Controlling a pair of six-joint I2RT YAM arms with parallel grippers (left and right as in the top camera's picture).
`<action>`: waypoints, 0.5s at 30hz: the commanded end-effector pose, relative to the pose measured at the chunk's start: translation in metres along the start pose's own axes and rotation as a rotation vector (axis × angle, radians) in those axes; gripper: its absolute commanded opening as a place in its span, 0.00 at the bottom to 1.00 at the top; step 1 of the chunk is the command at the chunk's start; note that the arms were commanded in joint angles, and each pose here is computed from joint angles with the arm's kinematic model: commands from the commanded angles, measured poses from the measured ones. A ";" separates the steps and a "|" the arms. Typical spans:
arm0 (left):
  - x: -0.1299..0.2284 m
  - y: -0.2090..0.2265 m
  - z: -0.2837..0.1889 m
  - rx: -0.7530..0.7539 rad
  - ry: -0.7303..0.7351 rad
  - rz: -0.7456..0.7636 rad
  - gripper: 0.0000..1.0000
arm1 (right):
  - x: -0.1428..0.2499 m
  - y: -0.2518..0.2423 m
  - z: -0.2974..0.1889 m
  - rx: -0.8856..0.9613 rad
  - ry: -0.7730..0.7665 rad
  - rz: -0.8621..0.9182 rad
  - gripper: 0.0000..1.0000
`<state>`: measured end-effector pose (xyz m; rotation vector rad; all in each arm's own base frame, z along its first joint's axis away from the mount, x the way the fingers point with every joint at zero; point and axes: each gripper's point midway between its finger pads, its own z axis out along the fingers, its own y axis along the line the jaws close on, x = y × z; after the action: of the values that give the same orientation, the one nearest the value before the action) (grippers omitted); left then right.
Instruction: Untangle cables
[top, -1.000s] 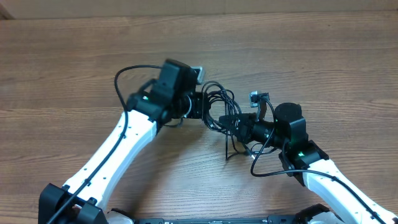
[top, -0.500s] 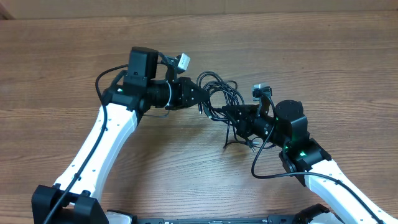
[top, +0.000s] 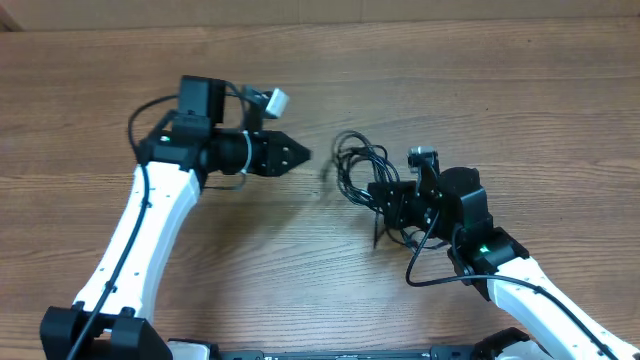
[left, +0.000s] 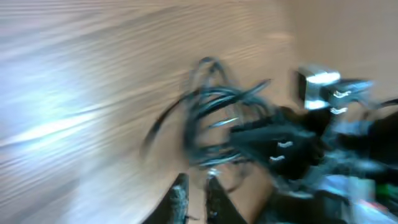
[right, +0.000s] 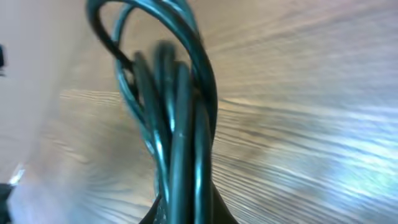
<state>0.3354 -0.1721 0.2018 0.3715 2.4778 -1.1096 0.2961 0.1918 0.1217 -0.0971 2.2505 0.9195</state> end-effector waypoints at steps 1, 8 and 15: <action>-0.005 0.047 -0.017 -0.327 -0.010 0.119 0.04 | -0.010 -0.004 -0.002 0.026 -0.040 -0.017 0.04; -0.002 0.029 -0.009 -0.233 -0.005 0.059 0.61 | -0.010 0.021 -0.003 -0.105 -0.023 -0.029 0.04; 0.008 -0.021 0.004 0.010 0.038 0.053 0.82 | -0.014 0.019 -0.002 -0.089 -0.044 -0.038 0.04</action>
<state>0.3329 -0.1659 0.1850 0.3965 2.5543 -0.9383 0.2959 0.2008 0.1323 -0.1438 2.1976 0.9857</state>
